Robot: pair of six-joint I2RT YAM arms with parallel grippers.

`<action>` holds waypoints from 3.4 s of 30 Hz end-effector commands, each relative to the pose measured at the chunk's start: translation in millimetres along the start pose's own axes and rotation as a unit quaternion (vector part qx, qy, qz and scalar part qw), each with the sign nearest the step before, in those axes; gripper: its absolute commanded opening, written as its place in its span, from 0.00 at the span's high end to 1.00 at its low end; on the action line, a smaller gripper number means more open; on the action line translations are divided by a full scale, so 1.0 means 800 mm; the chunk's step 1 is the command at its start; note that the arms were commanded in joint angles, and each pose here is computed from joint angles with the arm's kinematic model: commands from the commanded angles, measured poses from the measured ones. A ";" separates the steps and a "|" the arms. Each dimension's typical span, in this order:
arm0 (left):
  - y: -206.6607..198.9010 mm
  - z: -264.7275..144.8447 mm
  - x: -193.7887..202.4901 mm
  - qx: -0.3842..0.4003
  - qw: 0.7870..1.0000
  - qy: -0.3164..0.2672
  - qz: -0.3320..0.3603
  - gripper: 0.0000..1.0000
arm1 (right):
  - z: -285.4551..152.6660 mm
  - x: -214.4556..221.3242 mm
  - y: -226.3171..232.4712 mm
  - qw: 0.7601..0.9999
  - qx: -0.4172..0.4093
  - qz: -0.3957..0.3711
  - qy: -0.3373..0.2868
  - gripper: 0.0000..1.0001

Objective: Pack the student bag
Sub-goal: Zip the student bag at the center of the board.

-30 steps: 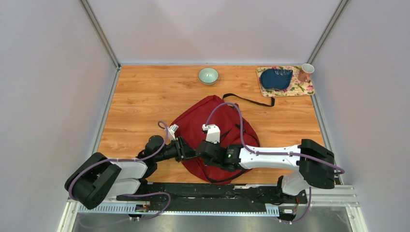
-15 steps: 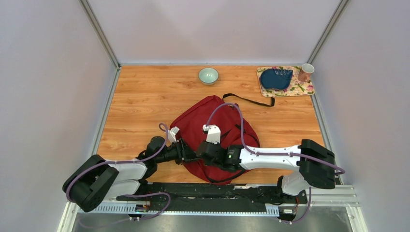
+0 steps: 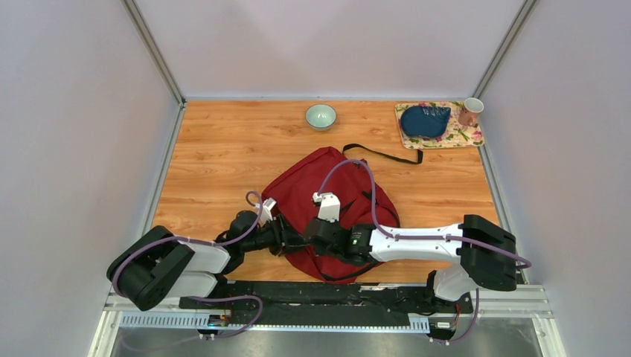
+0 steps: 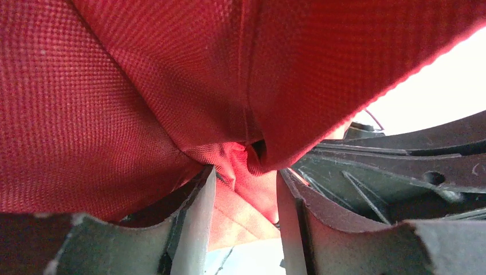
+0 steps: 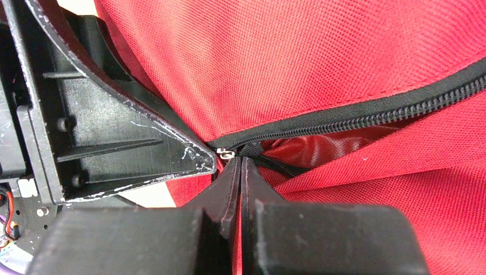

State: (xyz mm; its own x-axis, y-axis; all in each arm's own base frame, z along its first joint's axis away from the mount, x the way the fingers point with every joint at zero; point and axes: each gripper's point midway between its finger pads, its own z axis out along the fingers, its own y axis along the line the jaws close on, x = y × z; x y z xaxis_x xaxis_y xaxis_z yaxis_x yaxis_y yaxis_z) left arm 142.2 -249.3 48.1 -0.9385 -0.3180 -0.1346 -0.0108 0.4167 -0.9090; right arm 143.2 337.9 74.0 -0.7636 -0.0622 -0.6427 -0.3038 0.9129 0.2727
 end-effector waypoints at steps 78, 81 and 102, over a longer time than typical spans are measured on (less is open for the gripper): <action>-0.033 -0.006 0.028 0.073 0.973 0.024 0.217 1.00 | -0.021 0.024 0.000 0.995 -0.058 -0.015 0.075 0.64; -0.038 -0.006 0.027 0.082 0.971 0.019 0.226 1.00 | -0.018 0.035 -0.002 0.994 -0.059 -0.021 0.094 0.64; -0.070 -0.025 0.032 0.157 0.959 -0.003 0.236 1.00 | -0.009 0.021 -0.016 0.996 -0.061 0.023 0.062 1.00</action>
State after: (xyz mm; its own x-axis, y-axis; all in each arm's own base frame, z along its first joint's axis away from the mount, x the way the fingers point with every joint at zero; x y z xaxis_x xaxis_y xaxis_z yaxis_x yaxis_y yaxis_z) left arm 125.1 -259.4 66.6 -0.8685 -0.1485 -0.4729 0.3848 0.3995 -0.8321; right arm 122.4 338.5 65.2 -0.8478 -0.1274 -0.5148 -0.3633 0.8466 0.3889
